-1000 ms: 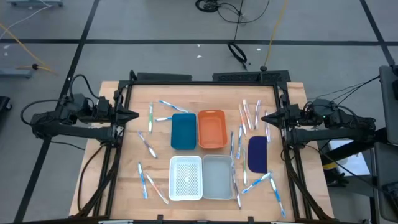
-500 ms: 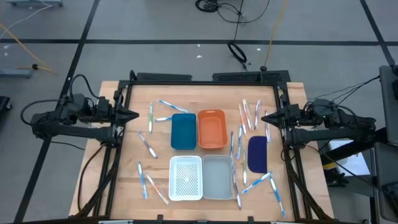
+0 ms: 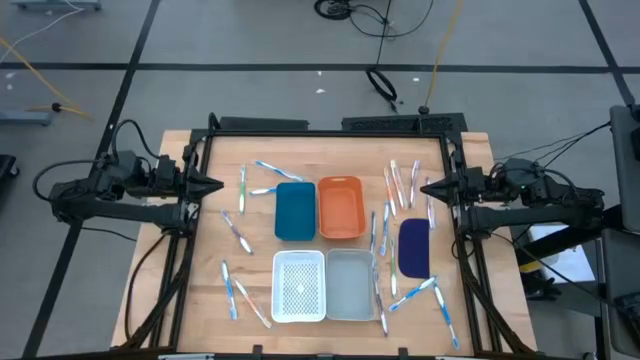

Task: Pick & Place Toothbrushes
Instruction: Put the orange toothbrush into the orange bin

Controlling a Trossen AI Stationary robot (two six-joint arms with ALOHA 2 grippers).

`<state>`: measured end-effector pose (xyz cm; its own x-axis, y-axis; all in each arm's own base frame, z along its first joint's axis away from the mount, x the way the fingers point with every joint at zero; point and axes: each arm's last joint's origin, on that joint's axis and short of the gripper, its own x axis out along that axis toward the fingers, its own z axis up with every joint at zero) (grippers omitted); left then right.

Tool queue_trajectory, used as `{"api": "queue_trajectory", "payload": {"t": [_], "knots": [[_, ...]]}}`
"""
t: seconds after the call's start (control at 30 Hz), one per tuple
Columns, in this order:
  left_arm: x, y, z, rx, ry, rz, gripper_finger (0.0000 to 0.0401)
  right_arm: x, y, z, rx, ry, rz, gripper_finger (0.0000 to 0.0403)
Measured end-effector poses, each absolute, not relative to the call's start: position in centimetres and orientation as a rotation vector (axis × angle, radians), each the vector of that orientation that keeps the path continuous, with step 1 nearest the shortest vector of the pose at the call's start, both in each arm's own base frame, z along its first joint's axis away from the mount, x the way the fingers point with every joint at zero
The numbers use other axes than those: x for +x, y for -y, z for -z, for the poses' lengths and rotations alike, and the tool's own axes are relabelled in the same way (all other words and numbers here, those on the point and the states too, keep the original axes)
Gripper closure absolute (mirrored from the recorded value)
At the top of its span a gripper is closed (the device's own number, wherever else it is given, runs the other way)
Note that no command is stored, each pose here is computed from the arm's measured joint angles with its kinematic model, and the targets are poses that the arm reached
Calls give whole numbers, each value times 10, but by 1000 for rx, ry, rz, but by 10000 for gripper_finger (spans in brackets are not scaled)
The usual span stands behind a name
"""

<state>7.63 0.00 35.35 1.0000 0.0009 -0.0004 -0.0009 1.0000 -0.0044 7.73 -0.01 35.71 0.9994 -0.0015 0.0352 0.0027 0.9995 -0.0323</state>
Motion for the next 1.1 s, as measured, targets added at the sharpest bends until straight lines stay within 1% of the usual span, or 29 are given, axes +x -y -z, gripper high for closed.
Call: {"api": "queue_trajectory", "payload": {"t": [0.13,0.4,0.5,0.6,0.73,0.83,0.9,1.1], "knots": [[76,0,-354,-4,0,-1,382,79,0,-357,-50,37,1,399],[76,0,-354,1,0,-1,382,79,2,-357,56,36,79,399],[76,0,-355,39,10,-12,382,79,2,-357,86,37,74,399],[76,-1,-359,123,58,-43,382,78,2,-357,136,40,73,399],[76,-2,-361,102,79,-61,382,75,2,-358,156,51,69,399],[82,0,-350,60,56,14,382,73,2,-357,143,62,69,399],[89,1,-340,27,75,41,382,72,2,-354,145,78,68,399],[109,1,-300,14,112,27,382,74,2,-330,174,113,63,399]]}}
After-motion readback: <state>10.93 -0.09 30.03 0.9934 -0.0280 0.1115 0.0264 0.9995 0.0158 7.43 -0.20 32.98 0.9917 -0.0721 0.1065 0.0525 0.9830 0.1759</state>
